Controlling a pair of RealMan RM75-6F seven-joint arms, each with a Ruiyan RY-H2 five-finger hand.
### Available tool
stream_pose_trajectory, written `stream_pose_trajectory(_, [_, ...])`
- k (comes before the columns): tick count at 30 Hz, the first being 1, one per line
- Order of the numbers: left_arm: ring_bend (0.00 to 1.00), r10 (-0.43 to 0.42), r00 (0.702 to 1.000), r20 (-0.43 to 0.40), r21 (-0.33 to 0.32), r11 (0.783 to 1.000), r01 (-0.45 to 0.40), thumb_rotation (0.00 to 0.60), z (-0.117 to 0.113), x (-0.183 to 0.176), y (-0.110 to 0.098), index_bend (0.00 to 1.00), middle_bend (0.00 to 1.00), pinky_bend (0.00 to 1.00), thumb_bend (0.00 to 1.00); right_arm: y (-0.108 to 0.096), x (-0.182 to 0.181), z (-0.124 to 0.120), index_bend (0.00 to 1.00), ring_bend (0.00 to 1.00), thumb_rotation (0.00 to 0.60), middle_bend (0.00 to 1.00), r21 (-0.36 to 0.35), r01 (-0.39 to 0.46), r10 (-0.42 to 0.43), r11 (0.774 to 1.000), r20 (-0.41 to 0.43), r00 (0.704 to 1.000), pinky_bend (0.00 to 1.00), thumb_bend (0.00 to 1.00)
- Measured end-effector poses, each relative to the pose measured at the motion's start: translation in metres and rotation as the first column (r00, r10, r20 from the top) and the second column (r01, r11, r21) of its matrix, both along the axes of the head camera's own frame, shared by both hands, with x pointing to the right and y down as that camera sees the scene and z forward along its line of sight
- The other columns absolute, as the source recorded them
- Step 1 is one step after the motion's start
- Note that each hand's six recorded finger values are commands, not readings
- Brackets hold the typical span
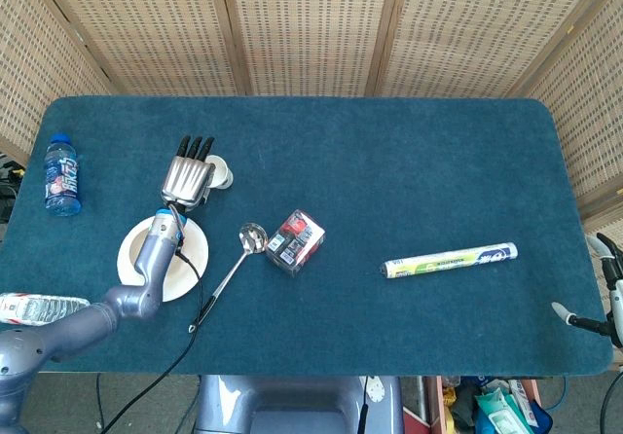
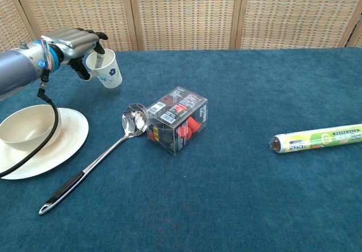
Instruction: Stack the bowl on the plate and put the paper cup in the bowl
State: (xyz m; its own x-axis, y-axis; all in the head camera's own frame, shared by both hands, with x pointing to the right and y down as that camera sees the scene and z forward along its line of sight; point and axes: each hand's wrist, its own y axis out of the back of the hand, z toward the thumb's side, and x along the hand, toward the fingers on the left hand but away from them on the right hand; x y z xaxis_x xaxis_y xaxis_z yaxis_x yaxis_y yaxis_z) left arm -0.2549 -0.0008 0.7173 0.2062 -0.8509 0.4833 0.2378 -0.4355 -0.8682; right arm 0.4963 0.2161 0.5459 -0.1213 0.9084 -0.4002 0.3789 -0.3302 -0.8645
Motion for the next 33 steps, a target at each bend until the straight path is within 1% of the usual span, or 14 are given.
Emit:
stream_pose_trajectory(4, [0.00,0.027,0.998,-0.055,0.018,1.000,-0.026,0.600,-0.028,-0.005,0.005,0.71,0.05,0.02,0.46,0.000,-0.001,0.000,0.01,0.00,0.600,0.00,0.002,0.000,0.000,1.000,-0.007,1.000,0.00,0.14])
stream_pose_trajectory(7, [0.00,0.043,0.995,-0.094,0.022,0.999,-0.041,0.600,-0.054,-0.013,0.012,0.71,0.05,0.02,0.46,0.000,-0.002,-0.001,0.01,0.00,0.600,0.00,0.004,0.004,-0.004,1.000,-0.015,1.000,0.00,0.14])
stream_pose_trajectory(11, [0.00,0.052,0.989,-0.141,-0.011,0.998,-0.054,0.600,-0.090,-0.029,0.029,0.71,0.05,0.01,0.46,0.001,-0.005,-0.003,0.01,0.00,0.600,0.00,0.014,0.011,-0.011,1.000,-0.021,1.000,0.00,0.14])
stream_pose_trajectory(15, [0.00,0.066,0.989,-0.136,-0.025,0.997,-0.070,0.600,-0.119,-0.052,0.046,0.71,0.05,0.01,0.46,0.001,-0.008,-0.005,0.01,0.00,0.600,0.00,0.023,0.017,-0.016,1.000,-0.026,1.000,0.00,0.14])
stream_pose_trajectory(17, [0.00,0.076,0.989,-0.130,-0.026,0.996,-0.080,0.600,-0.126,-0.062,0.057,0.71,0.05,0.01,0.46,0.002,-0.009,-0.007,0.01,0.00,0.600,0.00,0.028,0.021,-0.020,0.999,-0.030,0.999,0.00,0.14])
stream_pose_trajectory(21, [0.00,0.076,0.988,-0.134,-0.059,0.995,-0.085,0.600,-0.132,-0.086,0.083,0.71,0.05,0.01,0.46,0.003,-0.011,-0.010,0.01,0.00,0.600,0.00,0.041,0.028,-0.026,0.999,-0.030,0.999,0.00,0.14])
stream_pose_trajectory(23, [0.00,0.064,0.989,-0.136,-0.084,0.994,-0.076,0.600,-0.131,-0.100,0.097,0.71,0.05,0.01,0.46,0.003,-0.012,-0.012,0.01,0.00,0.600,0.00,0.047,0.031,-0.029,0.998,-0.030,0.999,0.00,0.14])
stream_pose_trajectory(26, [0.00,0.050,0.991,-0.121,-0.108,0.992,-0.063,0.600,-0.127,-0.119,0.112,0.71,0.05,0.01,0.46,0.004,-0.014,-0.013,0.01,0.00,0.600,0.00,0.051,0.038,-0.036,0.998,-0.031,0.999,0.00,0.14])
stream_pose_trajectory(33, [0.00,0.033,0.996,-0.080,-0.107,0.993,-0.041,0.600,-0.123,-0.148,0.120,0.71,0.05,0.01,0.46,0.004,-0.015,-0.012,0.01,0.00,0.600,0.00,0.048,0.043,-0.042,0.998,-0.033,0.999,0.00,0.14])
